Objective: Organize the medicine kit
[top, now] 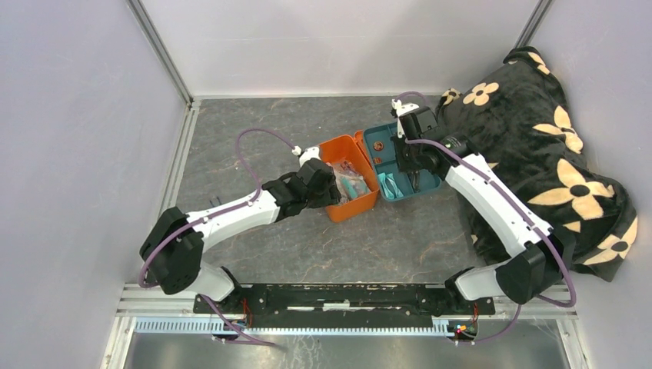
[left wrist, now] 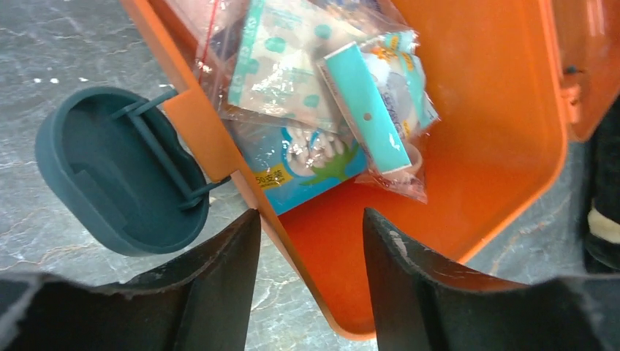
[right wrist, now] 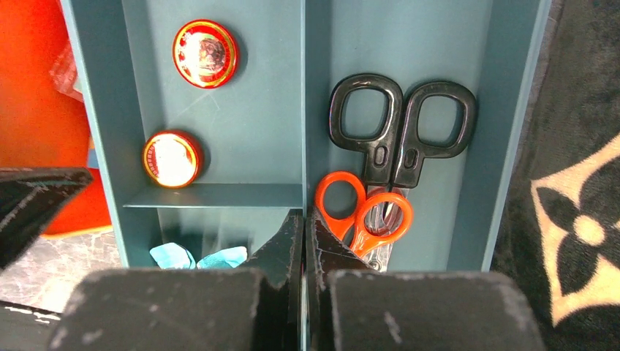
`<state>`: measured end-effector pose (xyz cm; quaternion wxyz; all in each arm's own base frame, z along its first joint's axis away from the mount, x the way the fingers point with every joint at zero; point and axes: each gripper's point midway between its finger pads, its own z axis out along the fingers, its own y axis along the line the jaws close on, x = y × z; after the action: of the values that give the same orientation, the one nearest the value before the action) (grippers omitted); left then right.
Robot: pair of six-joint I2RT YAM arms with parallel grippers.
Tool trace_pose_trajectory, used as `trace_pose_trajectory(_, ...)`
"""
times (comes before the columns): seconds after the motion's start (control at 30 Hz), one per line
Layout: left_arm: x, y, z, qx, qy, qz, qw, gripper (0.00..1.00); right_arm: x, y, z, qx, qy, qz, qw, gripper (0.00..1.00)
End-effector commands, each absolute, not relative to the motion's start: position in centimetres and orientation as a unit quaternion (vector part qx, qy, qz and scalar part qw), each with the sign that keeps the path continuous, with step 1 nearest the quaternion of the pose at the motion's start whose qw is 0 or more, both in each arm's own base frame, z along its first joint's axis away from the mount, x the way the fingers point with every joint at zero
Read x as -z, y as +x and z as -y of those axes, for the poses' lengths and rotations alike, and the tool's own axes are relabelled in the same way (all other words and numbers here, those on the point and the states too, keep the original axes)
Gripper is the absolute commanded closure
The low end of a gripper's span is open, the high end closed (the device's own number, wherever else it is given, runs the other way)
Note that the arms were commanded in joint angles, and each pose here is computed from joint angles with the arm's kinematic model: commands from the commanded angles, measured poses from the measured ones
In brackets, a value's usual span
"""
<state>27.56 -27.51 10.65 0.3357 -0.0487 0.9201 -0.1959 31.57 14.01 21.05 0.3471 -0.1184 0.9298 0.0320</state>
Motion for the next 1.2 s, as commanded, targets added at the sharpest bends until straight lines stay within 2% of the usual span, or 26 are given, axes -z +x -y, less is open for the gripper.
trace_pose_trajectory(0.0, -15.2, 28.4, 29.4, 0.254, -0.07, -0.893, 0.366, 0.37, -23.4, 32.6, -15.1, -0.057, -0.11, -0.922, 0.367, 1.0)
trace_pose_trajectory(0.23, -18.7, 27.8, 25.1, 0.214, -0.092, -0.878, 0.419, 0.23, -23.8, 33.9, -17.8, -0.073, -0.144, -0.917, 0.364, 1.0)
trace_pose_trajectory(0.5, -21.7, 26.5, 17.7, 0.133, -0.143, -0.851, 0.487, 0.11, -24.0, 35.2, -23.5, -0.078, -0.188, -0.91, 0.361, 1.0)
trace_pose_trajectory(0.77, -23.0, 24.9, 12.2, 0.064, -0.175, -0.836, 0.517, 0.0, -22.0, 36.0, -27.7, -0.07, -0.213, -0.91, 0.349, 1.0)
trace_pose_trajectory(1.17, -23.6, 23.8, 9.6, 0.038, -0.191, -0.823, 0.534, 0.0, -18.7, 36.2, -29.2, -0.065, -0.206, -0.919, 0.331, 1.0)
